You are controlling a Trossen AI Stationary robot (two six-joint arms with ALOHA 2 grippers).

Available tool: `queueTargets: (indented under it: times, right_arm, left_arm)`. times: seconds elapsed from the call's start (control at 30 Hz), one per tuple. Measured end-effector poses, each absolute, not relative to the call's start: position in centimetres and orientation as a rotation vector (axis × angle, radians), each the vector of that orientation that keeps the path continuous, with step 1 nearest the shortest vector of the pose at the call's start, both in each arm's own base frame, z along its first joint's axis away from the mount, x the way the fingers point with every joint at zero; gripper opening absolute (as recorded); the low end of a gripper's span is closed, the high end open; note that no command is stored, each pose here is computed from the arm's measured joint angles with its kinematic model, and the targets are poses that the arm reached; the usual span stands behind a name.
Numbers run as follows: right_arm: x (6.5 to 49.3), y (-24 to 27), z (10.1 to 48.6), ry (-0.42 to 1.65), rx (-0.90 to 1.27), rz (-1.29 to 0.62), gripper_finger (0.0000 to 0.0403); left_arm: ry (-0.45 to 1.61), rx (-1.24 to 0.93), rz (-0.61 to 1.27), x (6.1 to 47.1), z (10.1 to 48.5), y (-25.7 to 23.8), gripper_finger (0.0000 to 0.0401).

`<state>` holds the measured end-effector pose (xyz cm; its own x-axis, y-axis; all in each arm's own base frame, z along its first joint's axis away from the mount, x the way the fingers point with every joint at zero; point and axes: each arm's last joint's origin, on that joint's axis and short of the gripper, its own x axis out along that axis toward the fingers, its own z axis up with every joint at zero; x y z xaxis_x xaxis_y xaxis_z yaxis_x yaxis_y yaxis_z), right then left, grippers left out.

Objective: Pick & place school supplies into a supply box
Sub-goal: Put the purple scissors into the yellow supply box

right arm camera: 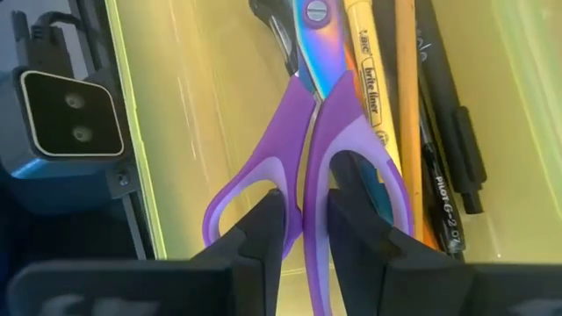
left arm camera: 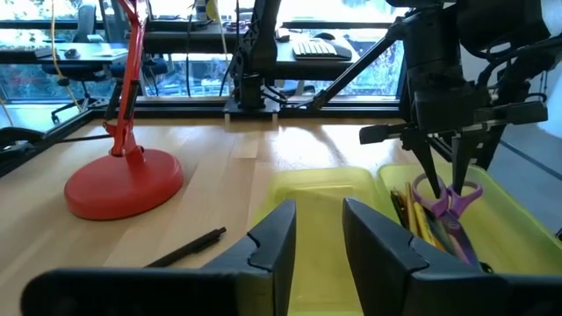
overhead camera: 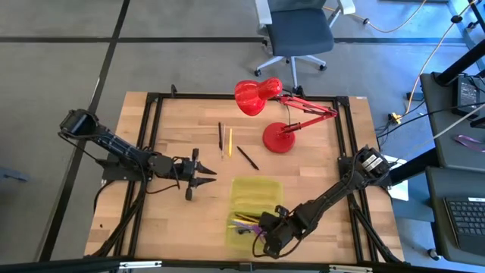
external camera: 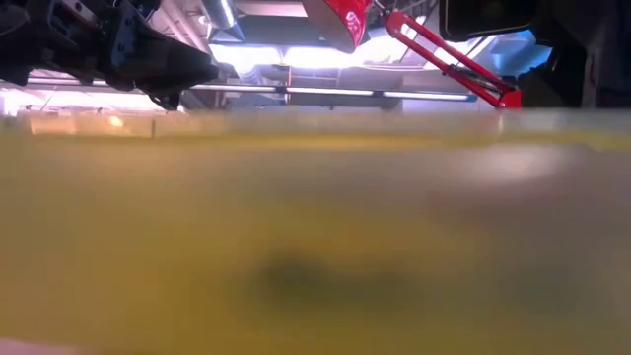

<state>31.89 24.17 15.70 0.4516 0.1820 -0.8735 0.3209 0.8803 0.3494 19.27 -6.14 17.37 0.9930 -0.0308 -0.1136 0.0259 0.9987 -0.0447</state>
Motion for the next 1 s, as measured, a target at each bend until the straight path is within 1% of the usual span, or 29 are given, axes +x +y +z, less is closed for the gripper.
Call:
queueTargets:
  times: [0.13,0.57,0.8,1.0]
  right_arm:
    - [31.8,24.2,15.7,1.126,0.526,-0.086,0.0086]
    - [31.9,24.1,15.8,1.092,0.619,-0.180,0.0086]
    - [32.2,24.5,17.6,1.018,0.593,-0.224,0.0079]
    - [31.9,25.0,17.9,1.010,0.729,-0.294,0.0082]
  left_arm:
    - [0.115,-0.043,-0.028,19.3,17.4,-6.1,0.0089]
    - [0.115,-0.043,-0.029,19.3,17.4,-6.1,0.0085]
    - [0.124,-0.040,-0.029,19.3,17.3,-6.1,0.0084]
    - [0.156,-0.028,-0.027,19.2,16.9,-6.1,0.0084]
